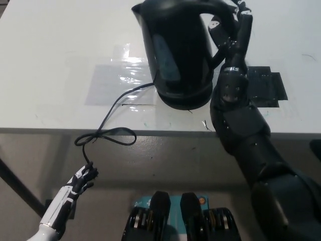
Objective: A kettle and its base are kept separately on the desk infront of the robot and the robot uses its right hand to lift the kettle by its handle and places it on its base to align it correctly.
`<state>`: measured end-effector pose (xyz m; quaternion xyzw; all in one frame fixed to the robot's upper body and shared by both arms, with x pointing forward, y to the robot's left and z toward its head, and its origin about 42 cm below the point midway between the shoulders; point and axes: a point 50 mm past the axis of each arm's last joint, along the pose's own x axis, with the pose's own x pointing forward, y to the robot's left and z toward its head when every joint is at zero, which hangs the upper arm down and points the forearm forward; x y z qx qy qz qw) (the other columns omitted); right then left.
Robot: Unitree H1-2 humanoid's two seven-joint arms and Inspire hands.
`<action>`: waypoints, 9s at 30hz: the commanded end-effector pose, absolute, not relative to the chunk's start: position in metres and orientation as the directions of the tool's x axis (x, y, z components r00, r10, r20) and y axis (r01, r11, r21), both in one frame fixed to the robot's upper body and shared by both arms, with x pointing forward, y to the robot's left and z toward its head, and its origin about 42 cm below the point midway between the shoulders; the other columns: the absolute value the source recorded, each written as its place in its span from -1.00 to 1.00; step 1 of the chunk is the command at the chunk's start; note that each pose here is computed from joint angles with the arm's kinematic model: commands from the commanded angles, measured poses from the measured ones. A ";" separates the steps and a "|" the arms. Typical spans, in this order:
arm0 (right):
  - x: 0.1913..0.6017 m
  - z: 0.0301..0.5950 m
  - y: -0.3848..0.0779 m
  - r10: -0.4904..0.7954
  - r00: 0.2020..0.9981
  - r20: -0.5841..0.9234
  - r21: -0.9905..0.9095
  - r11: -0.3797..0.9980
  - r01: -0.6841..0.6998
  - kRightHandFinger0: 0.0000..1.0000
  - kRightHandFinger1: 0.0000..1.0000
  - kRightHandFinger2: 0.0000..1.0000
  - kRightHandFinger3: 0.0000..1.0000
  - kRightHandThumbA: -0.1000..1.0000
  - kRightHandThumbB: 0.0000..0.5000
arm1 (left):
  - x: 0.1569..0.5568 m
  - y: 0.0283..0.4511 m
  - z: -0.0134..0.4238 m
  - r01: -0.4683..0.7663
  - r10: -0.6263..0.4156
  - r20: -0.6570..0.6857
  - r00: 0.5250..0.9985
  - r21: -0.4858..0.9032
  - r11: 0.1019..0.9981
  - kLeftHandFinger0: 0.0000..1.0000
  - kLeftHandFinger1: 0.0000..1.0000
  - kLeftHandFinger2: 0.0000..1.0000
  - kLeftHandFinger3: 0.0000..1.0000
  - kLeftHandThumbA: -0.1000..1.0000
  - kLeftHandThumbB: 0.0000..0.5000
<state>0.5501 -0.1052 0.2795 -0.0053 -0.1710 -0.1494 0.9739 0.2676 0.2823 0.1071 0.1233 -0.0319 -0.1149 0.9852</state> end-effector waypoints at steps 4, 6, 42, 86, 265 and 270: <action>0.554 0.304 -0.115 -0.296 0.813 0.502 -0.017 0.936 0.351 -1.00 -0.80 -0.06 0.23 -1.00 -0.69 | 0.268 0.284 0.119 0.241 -0.270 0.073 0.960 0.271 0.932 1.00 1.00 1.00 1.00 1.00 0.12; 0.554 0.297 -0.119 -0.293 0.817 0.497 -0.034 0.934 0.355 -1.00 -0.83 -0.06 0.22 -1.00 -0.72 | 0.270 0.283 0.119 0.240 -0.268 0.074 0.961 0.268 0.933 1.00 1.00 1.00 1.00 1.00 0.14; 0.507 0.172 -0.163 -0.377 0.878 0.296 -0.075 0.907 0.415 -1.00 -0.89 -0.11 0.24 -1.00 -0.66 | 0.277 0.286 0.121 0.243 -0.283 0.111 0.953 0.283 0.928 1.00 1.00 1.00 1.00 1.00 0.04; 0.530 0.237 -0.123 -0.210 0.793 0.572 -0.268 0.866 0.422 -1.00 -0.85 -0.03 0.14 -1.00 -0.86 | 0.281 0.282 0.128 0.258 -0.308 0.121 0.944 0.312 0.914 1.00 1.00 1.00 1.00 1.00 -0.02; 0.229 0.100 -0.294 0.087 0.948 0.307 -0.249 0.968 -0.009 1.00 1.00 1.00 1.00 1.00 0.86 | 0.264 0.291 0.115 0.174 -0.217 0.149 0.965 0.261 0.950 1.00 1.00 1.00 1.00 1.00 -0.15; 0.236 0.085 -0.295 0.092 0.962 0.256 -0.222 0.974 -0.034 1.00 1.00 1.00 1.00 1.00 0.82 | 0.253 0.293 0.110 0.165 -0.202 0.134 0.970 0.241 0.956 1.00 1.00 1.00 1.00 1.00 -0.18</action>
